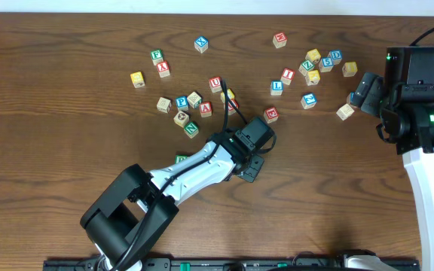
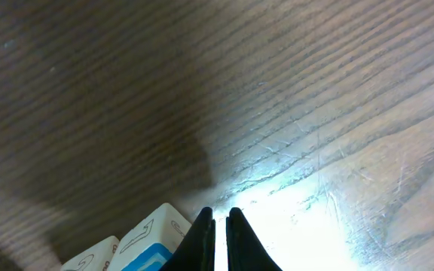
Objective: Spell out ROBOT
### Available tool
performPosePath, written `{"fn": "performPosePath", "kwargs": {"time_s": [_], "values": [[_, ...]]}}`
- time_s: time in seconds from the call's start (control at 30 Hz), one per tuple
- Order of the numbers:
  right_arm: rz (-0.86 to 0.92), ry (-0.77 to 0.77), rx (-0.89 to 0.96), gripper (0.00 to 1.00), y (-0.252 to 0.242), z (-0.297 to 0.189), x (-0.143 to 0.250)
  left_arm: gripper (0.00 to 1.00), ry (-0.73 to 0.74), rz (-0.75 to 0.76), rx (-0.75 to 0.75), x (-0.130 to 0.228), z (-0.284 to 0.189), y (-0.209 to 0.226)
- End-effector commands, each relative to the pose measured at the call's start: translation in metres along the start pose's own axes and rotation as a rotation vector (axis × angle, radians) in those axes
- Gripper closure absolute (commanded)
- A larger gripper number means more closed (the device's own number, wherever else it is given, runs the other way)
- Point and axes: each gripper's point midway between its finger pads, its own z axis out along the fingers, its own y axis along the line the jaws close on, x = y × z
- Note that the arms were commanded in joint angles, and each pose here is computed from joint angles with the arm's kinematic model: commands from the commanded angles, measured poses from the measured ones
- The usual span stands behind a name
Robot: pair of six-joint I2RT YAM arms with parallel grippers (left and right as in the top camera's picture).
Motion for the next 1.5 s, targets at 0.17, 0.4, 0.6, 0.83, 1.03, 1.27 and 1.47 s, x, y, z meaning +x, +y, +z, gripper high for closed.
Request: {"fn": "performPosePath", "kwargs": {"time_s": [0.17,0.4,0.6,0.83,1.03,1.27,1.47], "values": [[0.001,-0.02,0.009,0.01,-0.003,-0.004,-0.006,0.92,-0.003,0.053,-0.005,-0.002,-0.011,0.0],[0.0,-0.02,0.009,0.01,-0.003,-0.004,-0.006,0.93,-0.001,0.058,-0.006,-0.002,-0.011,0.0],[0.001,-0.02,0.009,0.01,-0.003,-0.004,-0.006,0.92,0.006,0.084,-0.012,0.0,-0.011,0.002],[0.001,-0.02,0.009,0.01,-0.003,-0.004,-0.006,0.92,0.018,0.101,-0.019,0.003,-0.011,0.003],[0.001,-0.02,0.009,0.01,-0.003,-0.004,-0.006,0.93,0.031,0.147,-0.021,0.006,-0.012,0.004],[0.001,-0.02,0.009,0.01,-0.003,-0.004,-0.006,0.93,0.037,0.169,-0.026,0.007,-0.012,0.005],[0.001,-0.02,0.009,0.01,-0.003,-0.004,-0.006,0.92,0.038,0.194,-0.061,0.007,-0.012,0.011]]}}
